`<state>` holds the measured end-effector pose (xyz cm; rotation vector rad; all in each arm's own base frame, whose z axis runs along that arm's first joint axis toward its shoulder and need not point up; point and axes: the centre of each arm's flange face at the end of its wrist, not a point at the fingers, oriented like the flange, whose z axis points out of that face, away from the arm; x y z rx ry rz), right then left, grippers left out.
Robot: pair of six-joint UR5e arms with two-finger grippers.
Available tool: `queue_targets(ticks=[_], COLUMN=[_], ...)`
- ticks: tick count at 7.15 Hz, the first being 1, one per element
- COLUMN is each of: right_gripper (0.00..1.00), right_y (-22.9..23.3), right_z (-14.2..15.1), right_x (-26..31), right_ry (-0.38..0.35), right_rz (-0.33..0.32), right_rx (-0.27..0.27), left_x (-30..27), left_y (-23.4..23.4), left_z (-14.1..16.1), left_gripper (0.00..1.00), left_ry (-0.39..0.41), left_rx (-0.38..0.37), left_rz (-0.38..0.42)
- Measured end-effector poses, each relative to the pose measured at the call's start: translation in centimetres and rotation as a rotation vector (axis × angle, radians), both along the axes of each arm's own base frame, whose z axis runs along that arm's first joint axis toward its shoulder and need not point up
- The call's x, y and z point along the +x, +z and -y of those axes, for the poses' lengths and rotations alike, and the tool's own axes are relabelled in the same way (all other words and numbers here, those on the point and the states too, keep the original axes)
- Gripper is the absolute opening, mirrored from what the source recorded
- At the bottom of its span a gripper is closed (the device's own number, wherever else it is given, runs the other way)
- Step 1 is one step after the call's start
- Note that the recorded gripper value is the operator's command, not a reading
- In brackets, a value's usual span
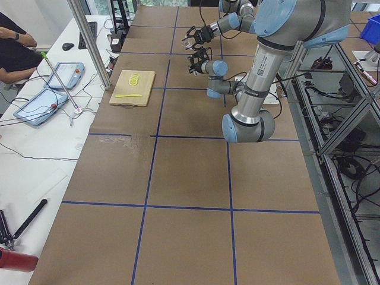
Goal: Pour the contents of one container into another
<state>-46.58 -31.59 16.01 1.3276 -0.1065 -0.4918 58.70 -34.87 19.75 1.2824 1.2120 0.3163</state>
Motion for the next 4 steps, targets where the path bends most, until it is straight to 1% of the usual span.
queue_targets(ticks=[1,2,4], right_gripper=[0.0,0.0,0.0], right_y=[0.1,0.4,0.6], right_z=[0.1,0.2,0.4], right_x=[0.2,0.5,1.6], right_ry=[0.02,0.046,0.11], right_rz=[0.074,0.163,0.383], right_rx=[-0.024,-0.055,-0.133], left_x=[-0.2,-0.6,-1.5], left_y=[0.0,0.0,0.3], left_z=[0.2,0.6,1.4], left_gripper=[0.0,0.0,0.0], left_ry=[-0.004,-0.011,-0.023], left_rx=[0.001,0.001,-0.012], left_rz=[-0.005,-0.015,-0.049])
